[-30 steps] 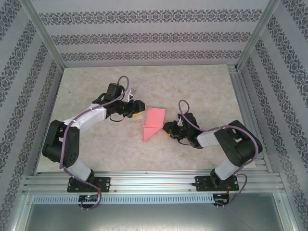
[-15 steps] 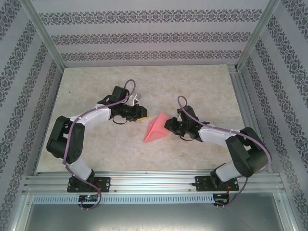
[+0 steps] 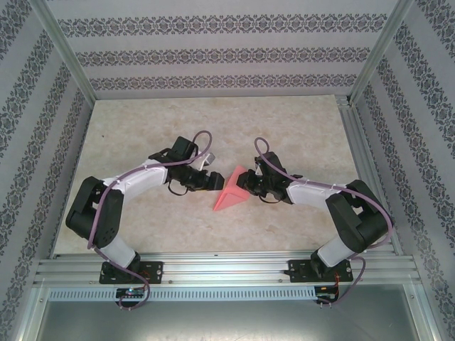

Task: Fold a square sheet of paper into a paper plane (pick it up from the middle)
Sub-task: Turn over the paper at the center of the table.

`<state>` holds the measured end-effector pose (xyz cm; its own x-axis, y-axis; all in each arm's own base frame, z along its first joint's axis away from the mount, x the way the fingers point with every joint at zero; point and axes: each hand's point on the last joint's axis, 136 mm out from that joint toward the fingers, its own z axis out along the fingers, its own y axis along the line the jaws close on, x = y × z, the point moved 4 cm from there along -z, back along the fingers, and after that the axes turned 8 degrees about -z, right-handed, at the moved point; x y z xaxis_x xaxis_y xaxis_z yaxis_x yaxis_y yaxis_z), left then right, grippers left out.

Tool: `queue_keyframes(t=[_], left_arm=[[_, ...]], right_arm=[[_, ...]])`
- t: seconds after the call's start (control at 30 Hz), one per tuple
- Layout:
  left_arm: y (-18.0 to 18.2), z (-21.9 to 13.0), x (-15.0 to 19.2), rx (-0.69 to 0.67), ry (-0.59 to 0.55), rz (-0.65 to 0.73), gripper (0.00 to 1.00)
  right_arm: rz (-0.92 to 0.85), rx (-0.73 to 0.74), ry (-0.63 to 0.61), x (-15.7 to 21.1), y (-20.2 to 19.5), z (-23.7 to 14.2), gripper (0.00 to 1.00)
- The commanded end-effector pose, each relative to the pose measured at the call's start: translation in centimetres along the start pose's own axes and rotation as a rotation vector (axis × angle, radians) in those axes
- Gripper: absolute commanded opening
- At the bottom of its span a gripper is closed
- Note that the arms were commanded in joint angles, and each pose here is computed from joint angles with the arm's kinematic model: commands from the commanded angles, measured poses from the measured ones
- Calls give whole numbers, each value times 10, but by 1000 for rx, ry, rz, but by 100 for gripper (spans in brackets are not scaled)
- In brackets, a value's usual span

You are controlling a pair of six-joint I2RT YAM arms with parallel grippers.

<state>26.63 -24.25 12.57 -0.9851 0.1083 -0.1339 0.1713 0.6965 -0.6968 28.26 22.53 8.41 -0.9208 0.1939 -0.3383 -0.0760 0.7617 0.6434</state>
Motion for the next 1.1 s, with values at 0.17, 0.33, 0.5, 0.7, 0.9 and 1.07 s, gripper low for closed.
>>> queue_keyframes(t=[0.17,0.33,0.5,0.7,0.9,1.07], left_arm=[[15,29,11,-235,31,221,97],[12,52,16,-293,97,300,96],[13,73,9,-344,122,331,86],[11,84,4,-324,132,319,59],[0,85,2,-256,115,299,24],[-19,81,-3,-81,94,206,17]], right_arm=[[-33,19,-51,-12,-1,-18,25],[-30,44,-80,-15,-8,-33,26],[-35,70,-96,-15,-12,-46,27],[-42,92,-110,-13,-14,-58,28],[-36,100,-112,-11,-17,-61,29],[-40,117,-108,-9,-20,-65,29]])
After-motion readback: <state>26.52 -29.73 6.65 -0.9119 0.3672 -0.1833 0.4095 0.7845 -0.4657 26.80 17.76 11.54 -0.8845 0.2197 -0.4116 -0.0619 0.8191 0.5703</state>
